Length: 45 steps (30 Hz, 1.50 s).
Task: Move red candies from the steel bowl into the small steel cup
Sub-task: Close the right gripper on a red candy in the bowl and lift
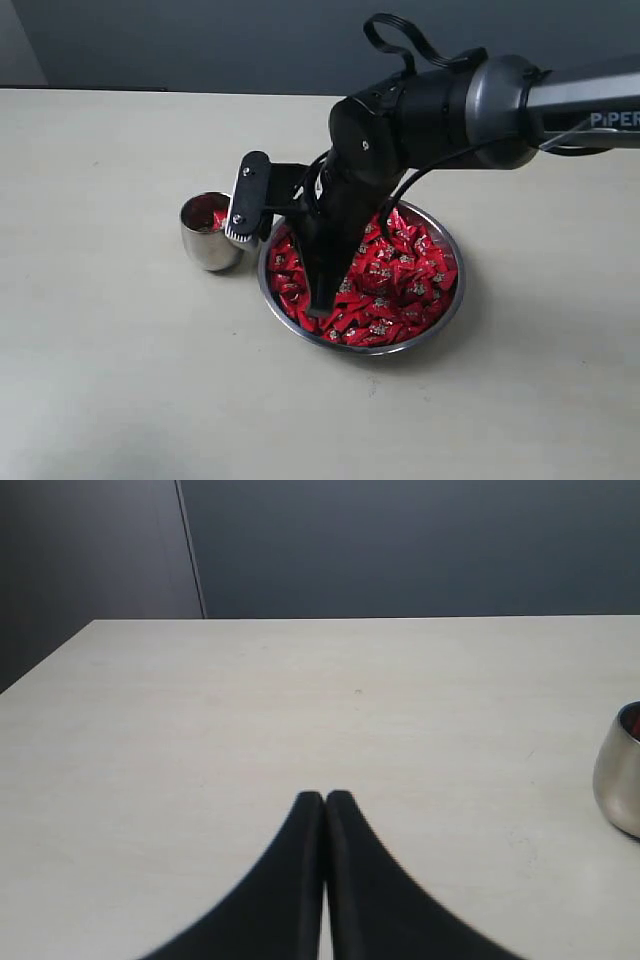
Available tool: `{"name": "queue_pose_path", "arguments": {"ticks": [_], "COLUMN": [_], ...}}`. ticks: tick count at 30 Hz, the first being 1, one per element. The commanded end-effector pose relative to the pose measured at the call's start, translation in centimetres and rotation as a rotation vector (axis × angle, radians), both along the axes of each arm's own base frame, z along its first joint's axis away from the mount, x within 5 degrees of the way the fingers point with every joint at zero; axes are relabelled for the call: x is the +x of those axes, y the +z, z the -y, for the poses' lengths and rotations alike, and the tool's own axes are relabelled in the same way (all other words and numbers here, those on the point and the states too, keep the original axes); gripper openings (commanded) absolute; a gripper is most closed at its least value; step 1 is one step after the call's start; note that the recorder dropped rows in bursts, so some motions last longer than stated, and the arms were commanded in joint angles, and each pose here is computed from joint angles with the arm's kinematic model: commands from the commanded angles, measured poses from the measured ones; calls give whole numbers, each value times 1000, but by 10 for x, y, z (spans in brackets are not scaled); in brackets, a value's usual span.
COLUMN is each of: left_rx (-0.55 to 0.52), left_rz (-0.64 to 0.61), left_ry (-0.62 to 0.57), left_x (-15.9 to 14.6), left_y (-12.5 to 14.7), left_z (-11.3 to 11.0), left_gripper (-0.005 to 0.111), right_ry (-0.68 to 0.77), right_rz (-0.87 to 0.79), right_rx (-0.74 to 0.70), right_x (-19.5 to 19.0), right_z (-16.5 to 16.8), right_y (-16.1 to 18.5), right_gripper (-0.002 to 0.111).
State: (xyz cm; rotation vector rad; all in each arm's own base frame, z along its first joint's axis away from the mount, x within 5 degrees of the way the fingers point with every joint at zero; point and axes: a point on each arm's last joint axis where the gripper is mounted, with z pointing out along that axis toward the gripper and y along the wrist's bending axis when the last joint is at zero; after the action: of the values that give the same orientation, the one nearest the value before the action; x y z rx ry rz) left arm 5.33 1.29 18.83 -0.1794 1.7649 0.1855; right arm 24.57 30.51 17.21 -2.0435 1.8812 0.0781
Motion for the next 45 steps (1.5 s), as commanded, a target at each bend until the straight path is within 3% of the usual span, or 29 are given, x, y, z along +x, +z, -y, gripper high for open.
{"name": "queue_pose_path", "arguments": {"ticks": [1, 6, 14, 33, 35, 39, 45], "left_rx": [-1, -1, -1, -1, -1, -1, -1], "left_rz": [3, 3, 3, 3, 3, 3, 3], "left_ry": [1, 1, 1, 1, 1, 1, 1], "left_x": [0, 0, 0, 0, 0, 0, 0], "left_y": [-1, -1, -1, -1, -1, -1, -1], "left_z": [0, 0, 0, 0, 0, 0, 0], "left_gripper": [0, 0, 0, 0, 0, 0, 0], "right_ry": [17, -3, -27, -9, -20, -53, -53], "right_rz": [51, 34, -33, -44, -32, -31, -2], "right_rx": [19, 13, -13, -56, -66, -81, -54], "right_x": [4, 3, 1, 0, 1, 2, 4], "right_z": [-2, -1, -2, -3, -2, 0, -3], "right_y": [4, 3, -13, -26, -26, -26, -25], "right_gripper": [0, 1, 13, 13, 17, 41, 43]}}
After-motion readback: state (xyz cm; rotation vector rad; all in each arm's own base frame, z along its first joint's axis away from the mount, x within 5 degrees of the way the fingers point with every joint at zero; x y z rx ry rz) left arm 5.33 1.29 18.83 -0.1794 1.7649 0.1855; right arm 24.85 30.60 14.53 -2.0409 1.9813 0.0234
